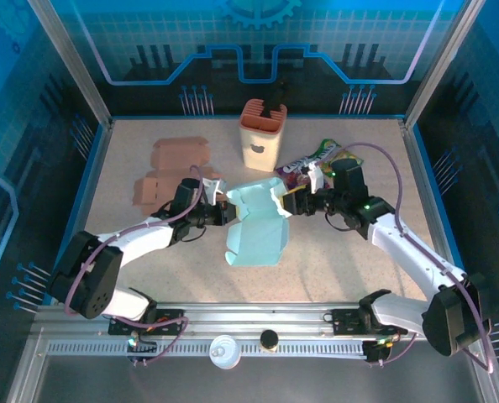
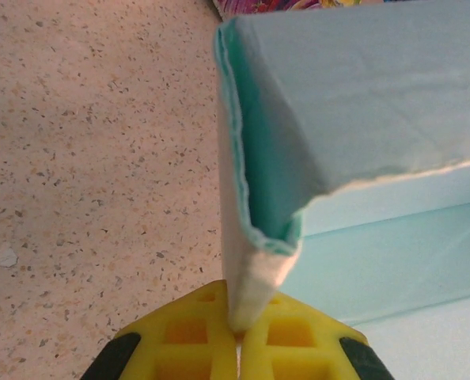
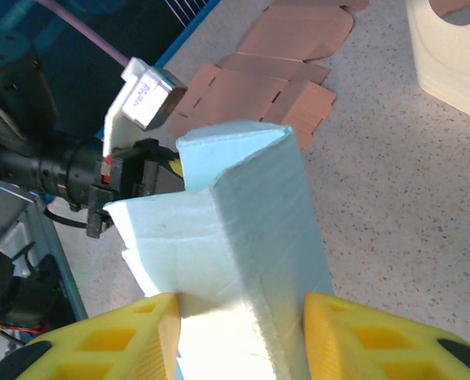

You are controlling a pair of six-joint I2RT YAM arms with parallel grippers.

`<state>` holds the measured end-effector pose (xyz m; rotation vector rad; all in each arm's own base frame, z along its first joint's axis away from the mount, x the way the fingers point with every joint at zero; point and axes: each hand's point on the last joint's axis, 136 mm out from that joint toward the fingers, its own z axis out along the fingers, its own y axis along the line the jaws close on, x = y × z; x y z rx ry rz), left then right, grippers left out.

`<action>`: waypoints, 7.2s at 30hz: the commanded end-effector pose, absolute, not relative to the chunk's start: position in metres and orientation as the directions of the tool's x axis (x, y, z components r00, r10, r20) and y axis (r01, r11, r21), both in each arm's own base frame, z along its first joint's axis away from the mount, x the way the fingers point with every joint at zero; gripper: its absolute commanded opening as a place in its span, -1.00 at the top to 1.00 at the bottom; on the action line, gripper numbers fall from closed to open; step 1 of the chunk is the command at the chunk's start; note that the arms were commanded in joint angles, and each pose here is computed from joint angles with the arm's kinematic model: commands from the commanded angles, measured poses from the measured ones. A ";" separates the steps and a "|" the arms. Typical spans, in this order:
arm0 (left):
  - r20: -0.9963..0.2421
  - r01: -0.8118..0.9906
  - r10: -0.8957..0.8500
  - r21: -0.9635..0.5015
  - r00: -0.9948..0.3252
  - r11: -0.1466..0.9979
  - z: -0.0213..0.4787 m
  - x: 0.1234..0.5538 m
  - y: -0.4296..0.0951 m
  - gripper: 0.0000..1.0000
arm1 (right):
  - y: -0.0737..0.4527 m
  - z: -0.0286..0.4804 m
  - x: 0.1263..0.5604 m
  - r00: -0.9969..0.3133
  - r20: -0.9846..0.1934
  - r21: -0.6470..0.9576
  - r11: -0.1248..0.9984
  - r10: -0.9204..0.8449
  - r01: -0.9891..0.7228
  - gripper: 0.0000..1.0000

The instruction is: Fold the paper box

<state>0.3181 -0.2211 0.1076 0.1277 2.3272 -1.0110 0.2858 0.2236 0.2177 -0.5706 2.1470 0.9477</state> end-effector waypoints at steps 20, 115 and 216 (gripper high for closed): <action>-0.636 0.383 -0.095 -0.569 -0.765 0.728 0.141 0.318 -0.231 1.00 | 0.220 0.195 0.316 -0.556 -0.760 -0.101 0.906 -0.337 -0.411 0.66; -0.589 -0.035 -0.263 -0.369 -0.764 0.929 0.014 0.327 -0.202 1.00 | 0.233 0.113 0.311 -0.675 -0.557 -0.575 0.811 -0.484 -0.108 1.00; -0.589 0.022 -0.245 -0.409 -0.770 0.912 0.118 0.312 -0.226 -0.29 | 0.211 0.073 0.300 -0.827 -0.486 -0.419 0.906 -0.281 -0.061 1.00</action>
